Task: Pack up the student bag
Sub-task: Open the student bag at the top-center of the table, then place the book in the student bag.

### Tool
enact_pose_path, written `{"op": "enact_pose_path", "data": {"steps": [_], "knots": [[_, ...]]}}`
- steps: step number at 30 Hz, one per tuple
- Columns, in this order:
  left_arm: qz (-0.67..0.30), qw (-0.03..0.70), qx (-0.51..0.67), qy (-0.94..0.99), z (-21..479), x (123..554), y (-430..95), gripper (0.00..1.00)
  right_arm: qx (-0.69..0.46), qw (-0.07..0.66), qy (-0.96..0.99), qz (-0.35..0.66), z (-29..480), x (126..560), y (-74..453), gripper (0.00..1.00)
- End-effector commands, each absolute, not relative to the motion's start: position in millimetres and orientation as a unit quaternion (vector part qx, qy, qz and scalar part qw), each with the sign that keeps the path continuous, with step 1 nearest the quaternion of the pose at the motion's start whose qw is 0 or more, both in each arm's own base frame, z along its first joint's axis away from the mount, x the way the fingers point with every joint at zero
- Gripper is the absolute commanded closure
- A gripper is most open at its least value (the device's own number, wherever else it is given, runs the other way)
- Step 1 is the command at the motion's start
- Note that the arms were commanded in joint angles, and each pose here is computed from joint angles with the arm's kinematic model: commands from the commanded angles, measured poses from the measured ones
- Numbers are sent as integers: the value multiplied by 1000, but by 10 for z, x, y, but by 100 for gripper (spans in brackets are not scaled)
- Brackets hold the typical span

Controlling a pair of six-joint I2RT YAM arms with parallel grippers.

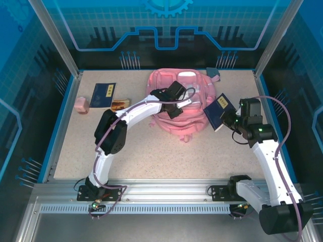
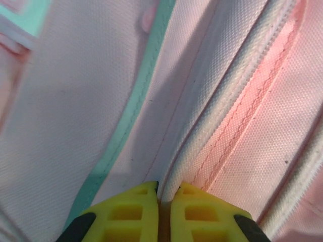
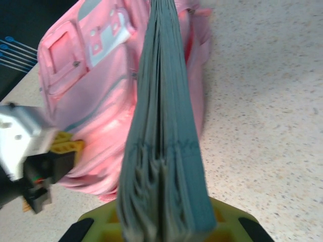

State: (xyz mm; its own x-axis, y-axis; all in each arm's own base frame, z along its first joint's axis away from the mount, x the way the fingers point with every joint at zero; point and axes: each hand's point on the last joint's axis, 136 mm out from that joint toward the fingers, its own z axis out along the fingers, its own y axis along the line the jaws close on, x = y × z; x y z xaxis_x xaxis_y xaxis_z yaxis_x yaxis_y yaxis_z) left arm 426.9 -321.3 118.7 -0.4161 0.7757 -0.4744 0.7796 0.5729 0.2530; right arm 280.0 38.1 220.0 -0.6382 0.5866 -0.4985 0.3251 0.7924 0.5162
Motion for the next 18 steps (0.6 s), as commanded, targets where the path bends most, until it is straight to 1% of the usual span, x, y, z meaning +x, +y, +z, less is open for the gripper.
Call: {"op": "enact_pose_path", "data": {"steps": [1,3,7,10,14,16,18], "knots": [[11,417,369,831,2084,4503,-3107,100,265,370,875,165,2425,2757,230,91],[13,435,341,833,2223,4505,-3043,100,264,371,875,164,2443,2741,222,91],[-3,444,292,847,2393,4519,-3011,100,268,365,876,167,2452,2710,233,91],[-17,440,261,859,2441,4557,-3039,100,289,356,876,152,2416,2638,168,93],[-16,439,243,865,2428,4616,-3065,100,305,379,864,134,2458,2550,60,94],[-23,436,238,868,2439,4618,-3092,100,299,376,865,147,2464,2551,110,93],[-32,437,238,867,2490,4595,-3132,100,283,363,868,186,2435,2610,262,93]]}}
